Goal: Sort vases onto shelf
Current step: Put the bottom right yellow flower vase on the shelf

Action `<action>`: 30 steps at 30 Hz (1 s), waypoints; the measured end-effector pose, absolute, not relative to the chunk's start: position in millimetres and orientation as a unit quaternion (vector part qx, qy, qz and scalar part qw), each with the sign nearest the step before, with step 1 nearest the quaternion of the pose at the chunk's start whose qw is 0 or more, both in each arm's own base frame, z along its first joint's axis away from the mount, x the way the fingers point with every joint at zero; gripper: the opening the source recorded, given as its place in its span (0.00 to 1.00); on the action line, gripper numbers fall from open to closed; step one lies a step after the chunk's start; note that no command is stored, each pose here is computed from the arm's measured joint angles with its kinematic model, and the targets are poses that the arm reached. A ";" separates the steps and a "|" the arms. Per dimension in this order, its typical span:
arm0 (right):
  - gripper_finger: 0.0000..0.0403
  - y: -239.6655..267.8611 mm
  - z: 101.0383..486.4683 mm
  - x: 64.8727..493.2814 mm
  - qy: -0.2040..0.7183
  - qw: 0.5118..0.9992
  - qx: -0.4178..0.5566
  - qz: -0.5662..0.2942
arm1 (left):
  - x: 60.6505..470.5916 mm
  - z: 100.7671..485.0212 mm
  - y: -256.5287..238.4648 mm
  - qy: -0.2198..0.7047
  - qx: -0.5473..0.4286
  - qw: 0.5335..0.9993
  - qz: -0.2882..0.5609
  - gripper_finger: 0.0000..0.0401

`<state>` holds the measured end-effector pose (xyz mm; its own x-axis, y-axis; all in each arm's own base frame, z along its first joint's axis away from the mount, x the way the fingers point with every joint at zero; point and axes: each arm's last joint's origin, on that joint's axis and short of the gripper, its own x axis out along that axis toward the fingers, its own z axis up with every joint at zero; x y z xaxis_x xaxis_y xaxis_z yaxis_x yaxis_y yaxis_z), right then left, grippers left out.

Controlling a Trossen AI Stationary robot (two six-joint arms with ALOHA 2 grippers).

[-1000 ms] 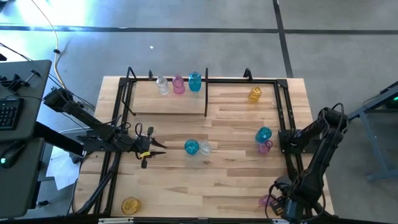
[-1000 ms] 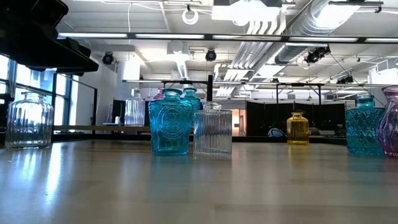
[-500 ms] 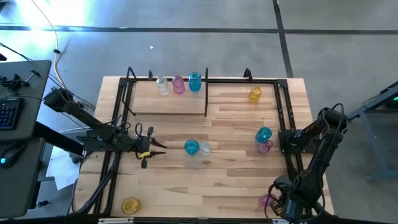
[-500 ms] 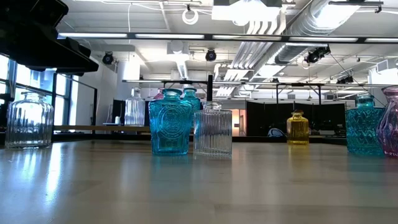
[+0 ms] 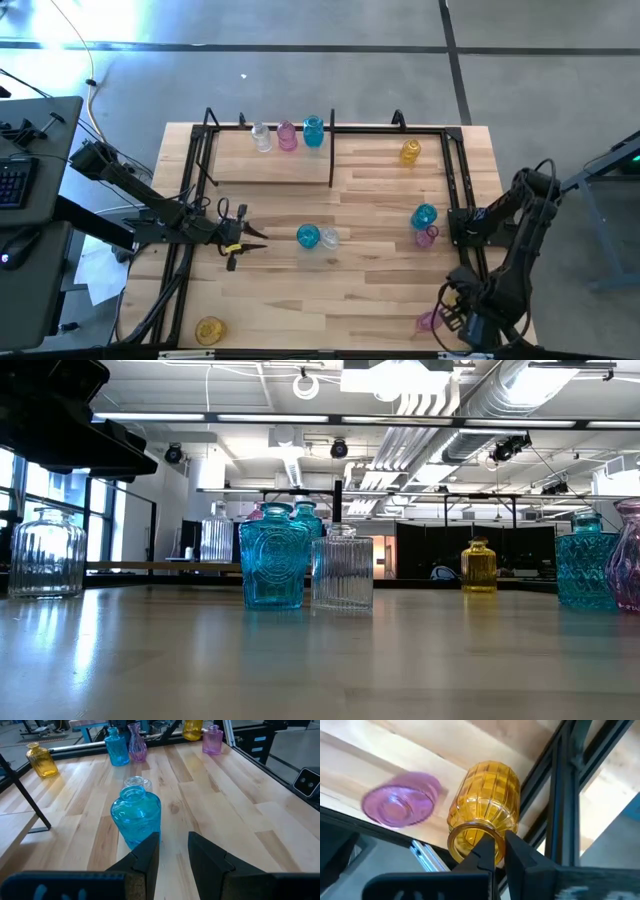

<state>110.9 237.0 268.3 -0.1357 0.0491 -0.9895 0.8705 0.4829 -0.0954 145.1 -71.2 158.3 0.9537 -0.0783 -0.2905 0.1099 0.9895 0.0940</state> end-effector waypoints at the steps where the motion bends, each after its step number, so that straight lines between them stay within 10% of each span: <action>1: 0.00 234.5 271.0 111.9 0.655 0.561 0.346 -0.370 | 145.1 158.3 -71.2 0.144 0.055 0.987 -0.047 0.23; 17: 0.00 168.0 310.5 189.2 0.629 0.671 0.246 -0.308 | 145.4 159.0 -71.4 0.141 0.062 0.987 -0.049 0.23; 30: 0.00 111.7 287.8 302.6 0.579 0.787 0.192 -0.092 | 145.3 158.9 -71.4 0.142 0.057 0.987 -0.048 0.23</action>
<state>302.6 111.7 287.8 0.3120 0.0763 -0.9470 0.3674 0.9095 0.1943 145.3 -71.4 158.9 0.9550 -0.0787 -0.2861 0.1113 0.9888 0.0997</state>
